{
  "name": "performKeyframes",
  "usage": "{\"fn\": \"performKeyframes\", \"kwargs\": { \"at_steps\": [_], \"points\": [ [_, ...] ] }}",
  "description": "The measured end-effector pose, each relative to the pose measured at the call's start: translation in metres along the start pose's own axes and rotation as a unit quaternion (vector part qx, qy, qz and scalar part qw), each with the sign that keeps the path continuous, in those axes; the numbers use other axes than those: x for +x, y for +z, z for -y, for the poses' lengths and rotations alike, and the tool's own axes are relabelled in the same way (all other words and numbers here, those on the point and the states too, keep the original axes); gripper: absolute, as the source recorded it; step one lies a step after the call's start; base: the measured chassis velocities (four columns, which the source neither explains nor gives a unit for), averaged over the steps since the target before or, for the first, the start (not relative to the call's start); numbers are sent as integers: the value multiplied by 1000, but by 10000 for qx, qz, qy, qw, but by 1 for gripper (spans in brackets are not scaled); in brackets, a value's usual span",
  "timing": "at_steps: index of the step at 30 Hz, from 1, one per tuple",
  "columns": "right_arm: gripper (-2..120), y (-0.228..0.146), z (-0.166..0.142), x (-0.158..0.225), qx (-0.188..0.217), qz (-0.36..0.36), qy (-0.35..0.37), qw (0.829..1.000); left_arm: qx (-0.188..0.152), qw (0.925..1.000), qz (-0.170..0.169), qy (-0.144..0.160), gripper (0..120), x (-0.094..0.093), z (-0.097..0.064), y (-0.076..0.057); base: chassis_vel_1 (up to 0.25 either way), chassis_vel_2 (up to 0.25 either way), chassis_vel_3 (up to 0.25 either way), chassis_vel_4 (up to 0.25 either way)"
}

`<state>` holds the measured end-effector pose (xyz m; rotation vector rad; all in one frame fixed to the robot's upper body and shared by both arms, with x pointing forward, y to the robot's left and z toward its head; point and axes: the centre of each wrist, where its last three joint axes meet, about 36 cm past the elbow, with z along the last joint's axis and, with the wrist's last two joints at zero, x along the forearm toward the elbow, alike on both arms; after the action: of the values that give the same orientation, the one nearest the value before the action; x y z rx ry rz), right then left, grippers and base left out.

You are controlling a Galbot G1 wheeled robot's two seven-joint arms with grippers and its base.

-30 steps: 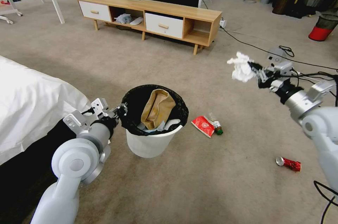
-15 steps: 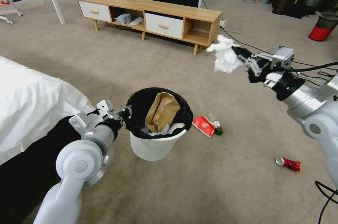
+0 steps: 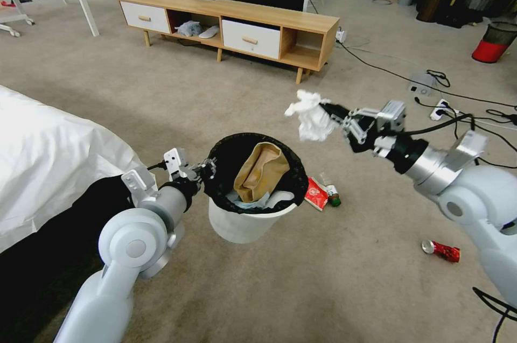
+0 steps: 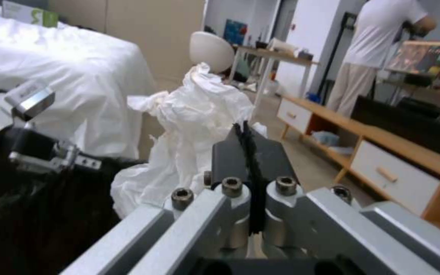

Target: Pick up the trash bin and place the garbage on the floor into it.

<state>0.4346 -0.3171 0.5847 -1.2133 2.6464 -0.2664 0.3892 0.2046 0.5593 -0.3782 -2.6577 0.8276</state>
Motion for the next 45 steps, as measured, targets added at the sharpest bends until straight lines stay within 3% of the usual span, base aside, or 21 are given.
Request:
{"fn": "performKeyframes", "kwargs": {
  "at_steps": [11, 34, 36, 40, 42, 45],
  "points": [
    [0, 41, -3, -14, -289, -394, -192, 9986, -105, 9995, -111, 266, 7, -7, 4, 6, 0, 0, 0, 0],
    [0, 62, -11, -19, -404, -694, -36, 9968, -159, 9991, -222, 321, 7, -10, 10, 17, 0, 0, 0, 0],
    [10, 61, -13, -20, -415, -723, -10, 9965, -158, 9992, -209, 311, 7, -8, 8, 17, 0, 0, 0, 0],
    [19, 60, -13, -20, -420, -753, -13, 9963, -152, 9992, -197, 310, 7, -7, 8, 17, 0, 0, 0, 0],
    [32, 59, -14, -20, -422, -782, -16, 9960, -139, 9992, -186, 315, 7, -6, 9, 18, 0, 0, 0, 0],
    [42, 58, -14, -20, -419, -789, 8, 9960, -132, 9993, -176, 301, 7, -5, 8, 19, 0, 0, 0, 0]
  ]
}}
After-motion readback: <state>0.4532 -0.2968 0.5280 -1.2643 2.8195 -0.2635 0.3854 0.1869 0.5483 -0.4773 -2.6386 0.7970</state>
